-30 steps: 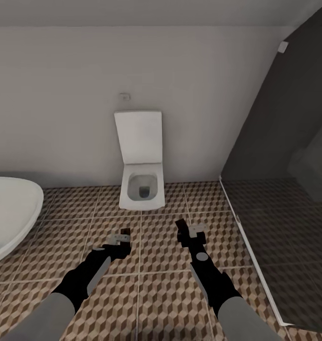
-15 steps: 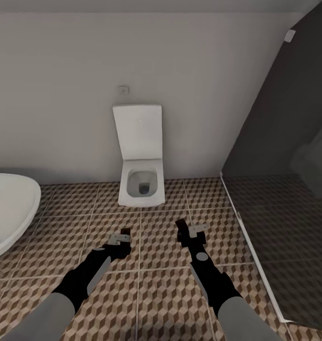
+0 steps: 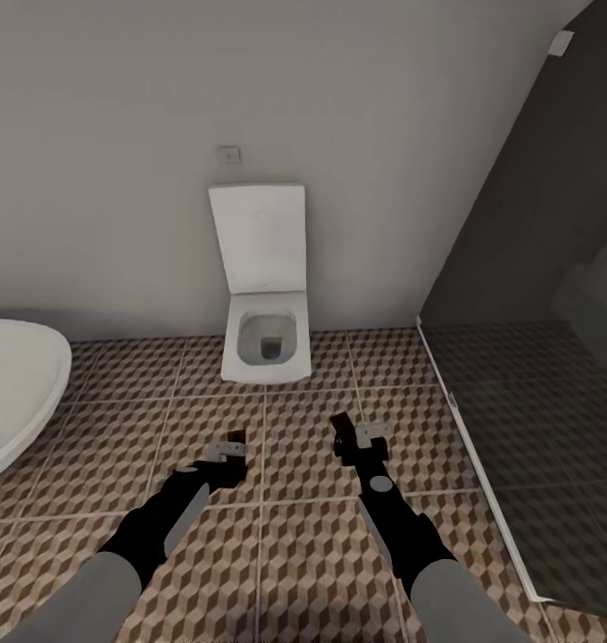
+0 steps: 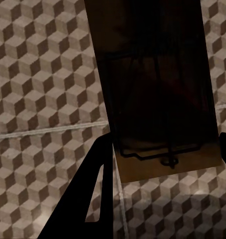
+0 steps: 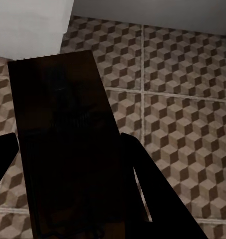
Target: Take the four mousetraps from the cabinet in the bathroom and place them on the bathroom floor. Make sure all four end up on the same floor surface, and ensure that at least two of them are either under or directly next to the same bathroom sink.
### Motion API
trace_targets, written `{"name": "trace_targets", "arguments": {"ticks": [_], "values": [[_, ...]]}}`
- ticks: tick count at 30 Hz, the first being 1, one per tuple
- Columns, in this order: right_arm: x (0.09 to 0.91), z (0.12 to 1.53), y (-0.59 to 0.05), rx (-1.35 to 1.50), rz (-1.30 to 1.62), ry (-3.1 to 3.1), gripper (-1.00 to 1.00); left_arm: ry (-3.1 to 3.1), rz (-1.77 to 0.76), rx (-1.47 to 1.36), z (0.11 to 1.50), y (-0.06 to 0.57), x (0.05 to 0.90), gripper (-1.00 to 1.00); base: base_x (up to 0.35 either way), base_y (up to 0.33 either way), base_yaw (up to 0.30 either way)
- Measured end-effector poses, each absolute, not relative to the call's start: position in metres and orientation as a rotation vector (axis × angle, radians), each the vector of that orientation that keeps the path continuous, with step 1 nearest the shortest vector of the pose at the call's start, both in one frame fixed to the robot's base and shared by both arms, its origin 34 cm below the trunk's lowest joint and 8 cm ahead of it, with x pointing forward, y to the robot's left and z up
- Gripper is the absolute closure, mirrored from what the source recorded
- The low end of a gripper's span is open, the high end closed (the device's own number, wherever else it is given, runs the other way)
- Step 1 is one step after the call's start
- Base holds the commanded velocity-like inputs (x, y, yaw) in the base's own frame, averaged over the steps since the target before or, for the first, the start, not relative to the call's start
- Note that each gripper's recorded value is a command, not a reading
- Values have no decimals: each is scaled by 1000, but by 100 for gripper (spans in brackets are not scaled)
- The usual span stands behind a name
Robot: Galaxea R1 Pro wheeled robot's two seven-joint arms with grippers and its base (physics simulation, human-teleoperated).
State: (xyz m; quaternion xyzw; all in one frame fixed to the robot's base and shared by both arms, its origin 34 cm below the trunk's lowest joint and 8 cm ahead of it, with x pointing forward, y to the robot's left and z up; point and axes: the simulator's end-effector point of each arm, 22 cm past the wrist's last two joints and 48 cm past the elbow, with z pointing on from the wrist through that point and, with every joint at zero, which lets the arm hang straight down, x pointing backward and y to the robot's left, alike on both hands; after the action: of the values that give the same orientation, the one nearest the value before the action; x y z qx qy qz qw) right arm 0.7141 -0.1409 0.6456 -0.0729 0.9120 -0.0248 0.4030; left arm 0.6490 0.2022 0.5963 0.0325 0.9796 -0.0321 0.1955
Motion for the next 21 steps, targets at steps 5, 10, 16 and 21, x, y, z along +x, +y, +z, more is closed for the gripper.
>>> {"name": "trace_targets", "arguments": {"ticks": [5, 10, 16, 21], "values": [[713, 635, -141, -185, -62, 2311, 100, 2753, -90, 91, 586, 203, 647, 100, 0, 0, 0], [711, 624, -141, -185, -61, 2319, 100, 2761, -91, 91, 575, 202, 645, 100, 0, 0, 0], [709, 610, -141, -186, -61, 2328, 100, 2770, -91, 91, 563, 202, 643, 100, 0, 0, 0], [708, 599, -141, -186, -60, 2336, 100, 2778, -92, 90, 552, 202, 641, 100, 0, 0, 0]]}}
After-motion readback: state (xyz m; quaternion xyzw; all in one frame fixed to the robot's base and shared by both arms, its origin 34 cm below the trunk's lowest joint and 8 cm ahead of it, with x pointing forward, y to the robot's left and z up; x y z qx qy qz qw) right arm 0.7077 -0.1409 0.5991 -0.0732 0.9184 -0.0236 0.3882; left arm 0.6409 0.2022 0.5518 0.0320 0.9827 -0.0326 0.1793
